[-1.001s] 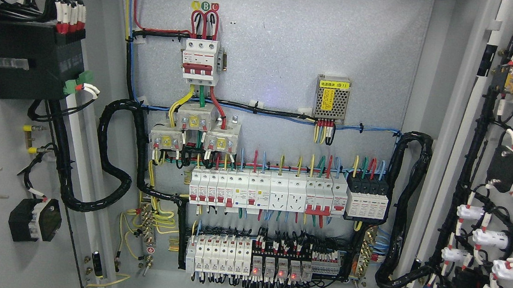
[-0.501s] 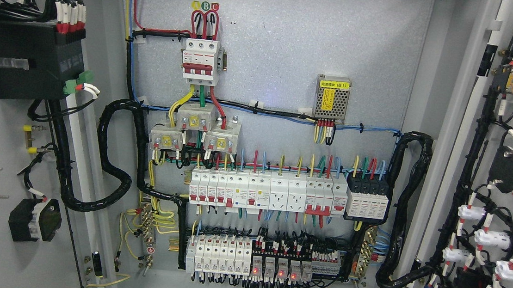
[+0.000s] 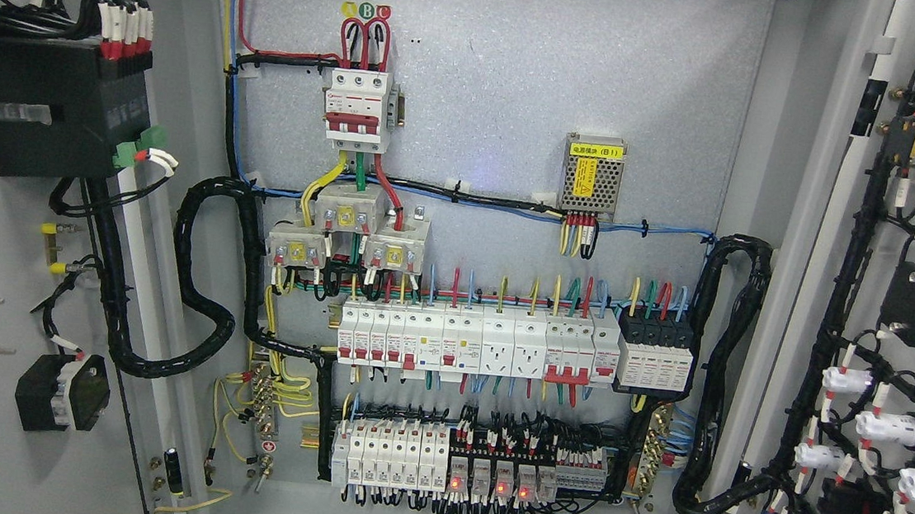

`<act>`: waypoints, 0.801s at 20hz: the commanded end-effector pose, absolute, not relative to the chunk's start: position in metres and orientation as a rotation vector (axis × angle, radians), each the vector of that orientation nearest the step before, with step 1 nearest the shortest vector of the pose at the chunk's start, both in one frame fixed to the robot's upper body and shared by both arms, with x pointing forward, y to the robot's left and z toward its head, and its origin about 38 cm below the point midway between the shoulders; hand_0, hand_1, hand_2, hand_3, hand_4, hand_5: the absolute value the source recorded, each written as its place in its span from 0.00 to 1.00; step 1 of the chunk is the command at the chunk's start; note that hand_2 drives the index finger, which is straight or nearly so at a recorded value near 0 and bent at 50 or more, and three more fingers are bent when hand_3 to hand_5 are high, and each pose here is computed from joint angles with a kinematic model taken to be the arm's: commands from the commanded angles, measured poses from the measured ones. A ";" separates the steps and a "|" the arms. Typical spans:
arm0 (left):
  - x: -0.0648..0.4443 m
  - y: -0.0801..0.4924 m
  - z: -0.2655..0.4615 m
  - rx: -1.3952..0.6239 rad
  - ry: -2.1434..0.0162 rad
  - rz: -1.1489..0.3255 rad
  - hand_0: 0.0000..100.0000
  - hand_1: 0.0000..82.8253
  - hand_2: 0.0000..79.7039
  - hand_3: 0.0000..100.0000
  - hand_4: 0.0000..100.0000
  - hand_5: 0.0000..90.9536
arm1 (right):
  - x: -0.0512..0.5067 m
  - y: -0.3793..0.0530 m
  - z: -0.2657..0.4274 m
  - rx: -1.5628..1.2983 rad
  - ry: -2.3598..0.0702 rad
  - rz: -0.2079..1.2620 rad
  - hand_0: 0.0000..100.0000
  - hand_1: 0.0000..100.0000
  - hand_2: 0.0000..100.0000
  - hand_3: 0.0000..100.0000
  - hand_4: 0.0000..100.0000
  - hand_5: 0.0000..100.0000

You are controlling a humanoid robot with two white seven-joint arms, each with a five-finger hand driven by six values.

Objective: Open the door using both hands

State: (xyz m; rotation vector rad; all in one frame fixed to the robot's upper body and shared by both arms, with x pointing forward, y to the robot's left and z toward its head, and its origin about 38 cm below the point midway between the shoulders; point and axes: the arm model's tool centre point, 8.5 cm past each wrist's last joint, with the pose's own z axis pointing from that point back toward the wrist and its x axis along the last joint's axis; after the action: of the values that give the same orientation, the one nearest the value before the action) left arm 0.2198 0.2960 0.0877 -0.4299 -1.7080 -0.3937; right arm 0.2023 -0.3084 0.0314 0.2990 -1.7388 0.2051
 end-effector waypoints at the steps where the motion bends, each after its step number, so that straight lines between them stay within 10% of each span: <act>1: 0.211 0.348 0.092 -0.259 -1.724 -0.307 0.30 0.00 0.03 0.03 0.04 0.00 | 0.204 -0.332 0.029 0.224 -1.728 0.200 0.22 0.00 0.00 0.00 0.00 0.00; 16: 0.202 0.412 0.093 -0.203 -1.662 -0.144 0.30 0.00 0.03 0.03 0.04 0.00 | 0.209 -0.353 0.038 0.227 -1.736 0.126 0.22 0.00 0.00 0.00 0.00 0.00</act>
State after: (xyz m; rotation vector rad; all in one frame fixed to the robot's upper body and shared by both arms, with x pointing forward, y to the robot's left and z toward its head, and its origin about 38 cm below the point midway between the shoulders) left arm 0.2119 0.3611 0.0882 -0.3331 -1.6444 -0.2472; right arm 0.2055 -0.3365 0.0322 0.2485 -1.7306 0.1341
